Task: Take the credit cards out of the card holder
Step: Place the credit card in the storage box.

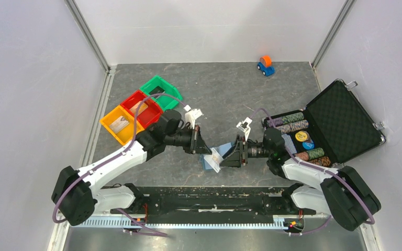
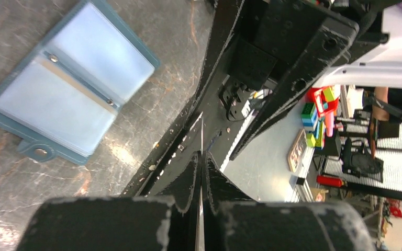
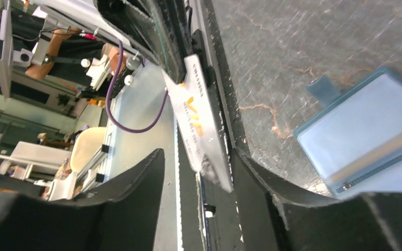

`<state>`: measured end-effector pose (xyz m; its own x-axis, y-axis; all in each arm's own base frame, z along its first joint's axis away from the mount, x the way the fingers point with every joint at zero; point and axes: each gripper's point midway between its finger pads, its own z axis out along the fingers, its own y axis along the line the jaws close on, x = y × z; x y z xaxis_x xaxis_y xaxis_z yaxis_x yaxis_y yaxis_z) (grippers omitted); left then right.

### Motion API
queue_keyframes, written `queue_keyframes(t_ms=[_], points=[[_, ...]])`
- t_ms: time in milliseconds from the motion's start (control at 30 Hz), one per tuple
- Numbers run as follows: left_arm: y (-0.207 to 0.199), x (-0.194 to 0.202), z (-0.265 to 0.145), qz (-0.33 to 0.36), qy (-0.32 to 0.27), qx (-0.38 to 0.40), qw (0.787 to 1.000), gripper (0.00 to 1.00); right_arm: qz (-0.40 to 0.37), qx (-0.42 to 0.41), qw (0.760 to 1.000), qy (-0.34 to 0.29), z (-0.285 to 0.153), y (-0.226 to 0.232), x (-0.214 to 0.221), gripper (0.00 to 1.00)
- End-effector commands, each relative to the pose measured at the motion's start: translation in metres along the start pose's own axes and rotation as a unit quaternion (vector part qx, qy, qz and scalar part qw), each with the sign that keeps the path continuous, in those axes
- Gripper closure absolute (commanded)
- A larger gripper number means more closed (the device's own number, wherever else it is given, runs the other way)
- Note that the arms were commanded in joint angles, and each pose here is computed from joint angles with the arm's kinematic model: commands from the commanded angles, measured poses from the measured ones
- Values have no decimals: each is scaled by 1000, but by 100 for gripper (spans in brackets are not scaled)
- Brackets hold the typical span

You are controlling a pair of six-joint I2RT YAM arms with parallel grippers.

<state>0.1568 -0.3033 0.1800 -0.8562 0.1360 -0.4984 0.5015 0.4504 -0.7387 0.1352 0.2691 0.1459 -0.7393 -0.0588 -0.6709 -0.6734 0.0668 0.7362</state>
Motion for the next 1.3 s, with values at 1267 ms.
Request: queue_keyframes(t_ms=[1267], points=[[269, -108, -365, -281, -471, -478, 686, 98, -69, 109, 986, -108, -19, -9, -35, 2]])
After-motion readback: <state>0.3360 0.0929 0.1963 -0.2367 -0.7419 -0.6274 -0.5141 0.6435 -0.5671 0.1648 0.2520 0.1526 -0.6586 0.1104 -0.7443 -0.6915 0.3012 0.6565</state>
